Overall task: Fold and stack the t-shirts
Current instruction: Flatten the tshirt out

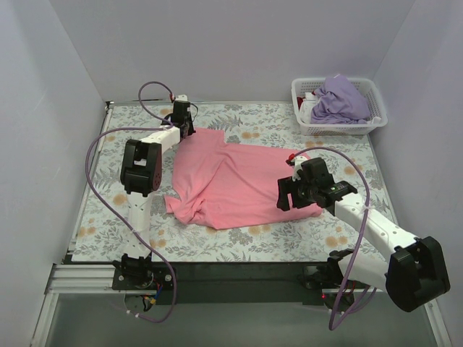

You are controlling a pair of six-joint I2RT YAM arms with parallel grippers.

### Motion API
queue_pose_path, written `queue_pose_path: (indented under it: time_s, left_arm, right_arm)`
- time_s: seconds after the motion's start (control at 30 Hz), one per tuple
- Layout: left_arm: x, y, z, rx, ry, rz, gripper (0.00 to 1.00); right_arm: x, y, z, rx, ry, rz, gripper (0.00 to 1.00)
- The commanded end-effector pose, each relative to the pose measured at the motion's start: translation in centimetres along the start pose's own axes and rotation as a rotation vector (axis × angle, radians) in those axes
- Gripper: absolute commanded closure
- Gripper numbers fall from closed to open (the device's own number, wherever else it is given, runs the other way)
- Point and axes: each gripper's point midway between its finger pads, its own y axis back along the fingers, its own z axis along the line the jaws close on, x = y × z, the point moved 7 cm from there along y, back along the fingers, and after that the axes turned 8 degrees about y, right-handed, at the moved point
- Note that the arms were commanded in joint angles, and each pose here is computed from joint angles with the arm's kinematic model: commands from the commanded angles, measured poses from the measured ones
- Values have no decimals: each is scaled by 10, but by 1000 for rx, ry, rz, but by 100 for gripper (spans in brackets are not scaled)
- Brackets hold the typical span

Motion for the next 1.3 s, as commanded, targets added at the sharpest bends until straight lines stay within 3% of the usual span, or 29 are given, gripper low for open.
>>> queue_pose_path:
  time_s: [0.0, 0.2, 0.4, 0.53, 0.6, 0.8, 1.27]
  left_arm:
    - [35, -1, 11, -14, -30, 127, 100]
    - [26, 24, 17, -37, -24, 104, 100]
    - [-22, 94, 20, -43, 8, -25, 100]
    - [-30, 137, 29, -62, 33, -50, 100]
    - [-26, 158, 36, -76, 54, -41, 100]
    - [-3, 203, 54, -88, 122, -18, 100]
    - [9, 207, 64, -103, 132, -59, 100]
  right_arm:
    - [-10, -2, -6, 54, 37, -37, 20]
    - [-28, -1, -31, 276, 29, -48, 20]
    - [-66, -5, -76, 451, -70, -81, 21]
    - [-85, -9, -107, 470, -152, -163, 28]
    - [-96, -14, -115, 478, -113, -220, 29]
    - [-104, -45, -138, 506, 31, -191, 35]
    - [-143, -92, -146, 375, 215, -192, 52]
